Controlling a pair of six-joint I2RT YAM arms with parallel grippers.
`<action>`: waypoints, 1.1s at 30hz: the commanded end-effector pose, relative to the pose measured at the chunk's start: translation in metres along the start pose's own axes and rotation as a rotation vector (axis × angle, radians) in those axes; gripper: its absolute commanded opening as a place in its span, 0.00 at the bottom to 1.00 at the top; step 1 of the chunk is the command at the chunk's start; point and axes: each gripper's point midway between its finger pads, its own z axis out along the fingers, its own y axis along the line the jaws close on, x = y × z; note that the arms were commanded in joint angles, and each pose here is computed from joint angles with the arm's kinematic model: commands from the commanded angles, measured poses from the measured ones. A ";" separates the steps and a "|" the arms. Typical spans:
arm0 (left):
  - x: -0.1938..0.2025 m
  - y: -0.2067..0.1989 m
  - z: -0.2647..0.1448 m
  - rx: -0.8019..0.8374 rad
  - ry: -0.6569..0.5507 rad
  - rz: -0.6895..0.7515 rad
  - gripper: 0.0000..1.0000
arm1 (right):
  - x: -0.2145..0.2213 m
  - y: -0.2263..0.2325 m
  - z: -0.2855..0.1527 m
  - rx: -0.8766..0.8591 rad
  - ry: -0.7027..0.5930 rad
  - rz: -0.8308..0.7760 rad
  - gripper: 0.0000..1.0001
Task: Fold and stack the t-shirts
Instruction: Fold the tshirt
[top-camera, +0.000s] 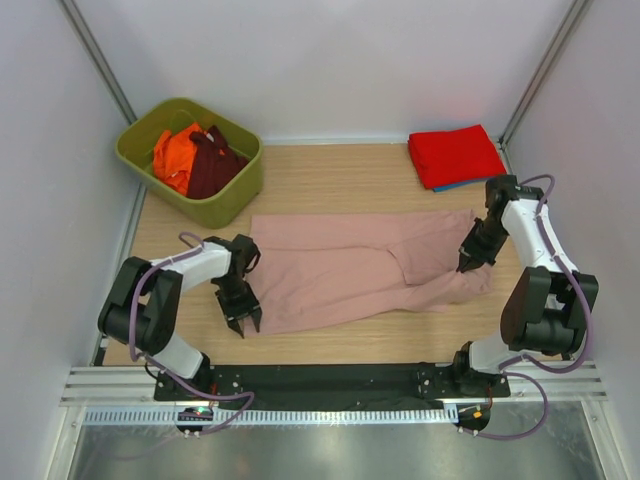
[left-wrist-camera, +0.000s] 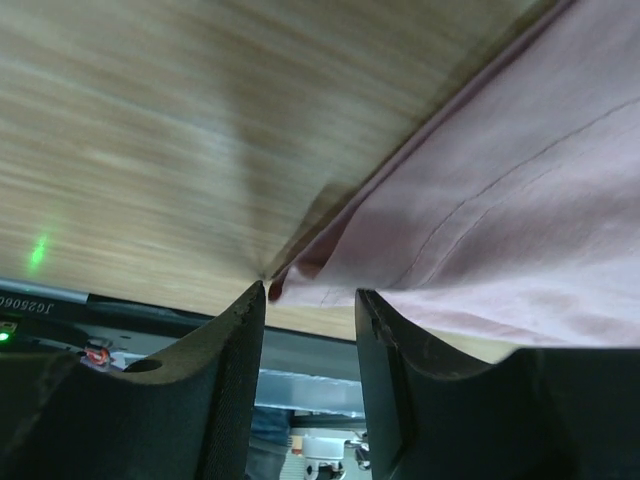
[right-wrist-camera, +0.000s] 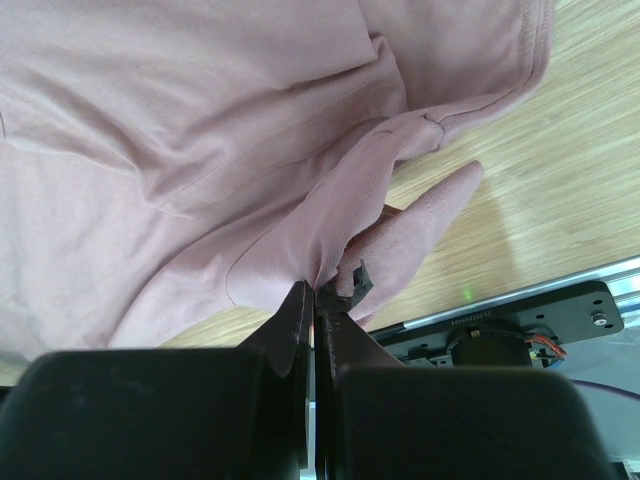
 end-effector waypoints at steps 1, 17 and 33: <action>-0.013 -0.013 0.000 0.042 -0.049 -0.015 0.42 | -0.005 0.007 -0.006 -0.025 -0.019 -0.029 0.01; -0.021 0.002 -0.015 -0.019 -0.121 0.012 0.00 | -0.018 0.014 -0.012 -0.026 -0.048 -0.033 0.01; -0.095 -0.043 -0.078 -0.076 -0.276 0.187 0.00 | -0.079 0.046 -0.008 -0.060 -0.108 -0.019 0.01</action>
